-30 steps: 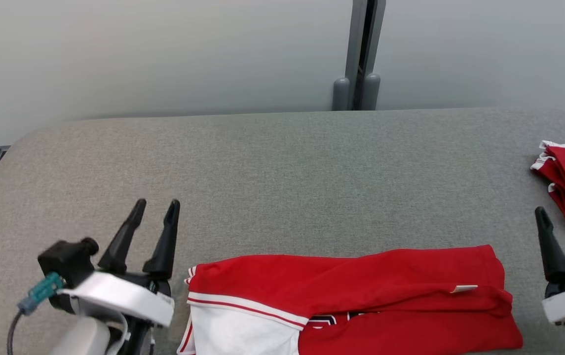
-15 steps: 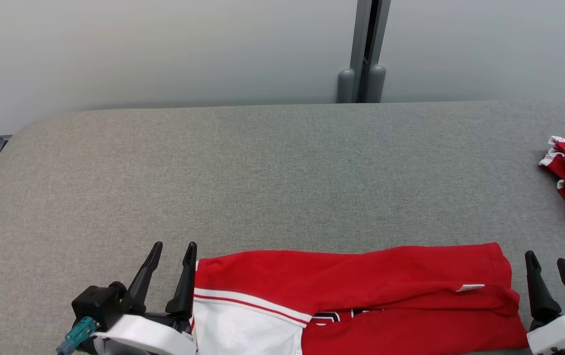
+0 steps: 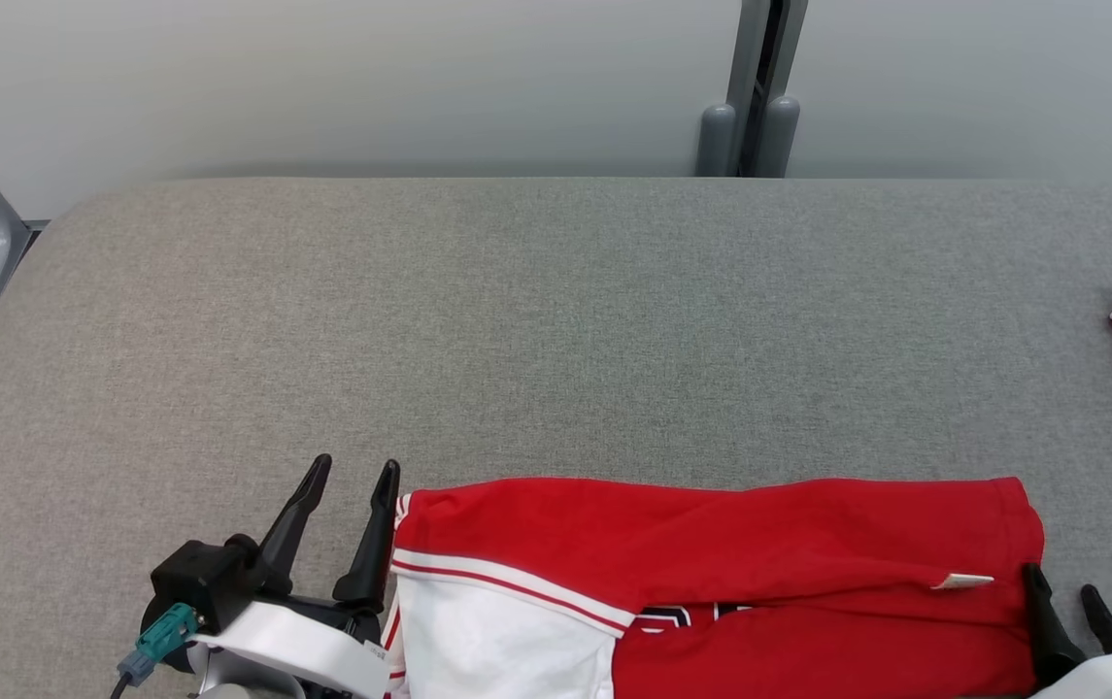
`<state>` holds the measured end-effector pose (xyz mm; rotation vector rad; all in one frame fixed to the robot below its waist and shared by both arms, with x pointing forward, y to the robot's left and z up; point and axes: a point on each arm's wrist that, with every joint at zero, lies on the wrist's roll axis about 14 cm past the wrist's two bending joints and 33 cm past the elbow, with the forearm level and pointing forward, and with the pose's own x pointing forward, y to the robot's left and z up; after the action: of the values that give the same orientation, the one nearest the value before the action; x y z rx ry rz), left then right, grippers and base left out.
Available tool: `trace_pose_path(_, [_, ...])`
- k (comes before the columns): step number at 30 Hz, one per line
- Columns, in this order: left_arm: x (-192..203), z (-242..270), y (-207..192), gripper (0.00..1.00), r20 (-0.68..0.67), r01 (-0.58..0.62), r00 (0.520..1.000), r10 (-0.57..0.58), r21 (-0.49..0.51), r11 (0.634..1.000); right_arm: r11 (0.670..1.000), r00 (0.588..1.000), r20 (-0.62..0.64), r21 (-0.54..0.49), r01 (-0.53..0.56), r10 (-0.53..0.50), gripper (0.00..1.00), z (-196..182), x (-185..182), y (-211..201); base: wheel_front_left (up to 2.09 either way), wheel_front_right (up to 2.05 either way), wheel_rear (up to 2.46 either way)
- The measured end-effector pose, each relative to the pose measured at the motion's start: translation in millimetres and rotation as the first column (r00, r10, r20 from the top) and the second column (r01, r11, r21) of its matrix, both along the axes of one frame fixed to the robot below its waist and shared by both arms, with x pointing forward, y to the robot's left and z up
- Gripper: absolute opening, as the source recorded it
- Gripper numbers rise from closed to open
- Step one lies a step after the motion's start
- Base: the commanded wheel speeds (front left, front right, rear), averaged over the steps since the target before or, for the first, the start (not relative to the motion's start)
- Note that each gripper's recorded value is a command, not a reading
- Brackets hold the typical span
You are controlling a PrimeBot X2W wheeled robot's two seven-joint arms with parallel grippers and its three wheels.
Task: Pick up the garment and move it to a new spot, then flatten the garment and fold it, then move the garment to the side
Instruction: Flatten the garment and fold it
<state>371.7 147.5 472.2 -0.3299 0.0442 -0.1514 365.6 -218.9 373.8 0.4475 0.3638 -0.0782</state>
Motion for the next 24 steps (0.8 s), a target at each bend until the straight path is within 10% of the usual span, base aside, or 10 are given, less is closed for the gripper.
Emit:
trace_pose_path(14, [1, 3, 0, 1.0, 0.008, 0.012, 1.0, -0.012, 0.017, 1.0, 0.998, 0.999, -0.034, 0.06, -0.035, 0.037, 1.0, -8, -2, 22, 0.0, 0.0, 0.0])
trace_pose_path(15, [1, 3, 1, 1.0, 0.01, 0.012, 1.0, -0.012, 0.017, 1.0, 0.997, 0.999, -0.033, 0.062, -0.038, 0.04, 0.5, -8, -2, 23, 0.0, 0.0, 0.0])
trace_pose_path(17, [0, 4, 1, 1.0, 0.012, 0.011, 1.0, -0.011, 0.017, 1.0, 0.997, 0.999, -0.032, 0.062, -0.042, 0.044, 0.0, -7, -2, 23, 0.0, 0.0, 0.0])
trace_pose_path(24, [-1, 5, -1, 1.0, 0.014, 0.016, 1.0, -0.017, 0.016, 1.0, 0.998, 1.0, 0.011, 0.054, -0.016, 0.015, 0.0, 6, 4, 11, 0.0, 0.0, 0.0])
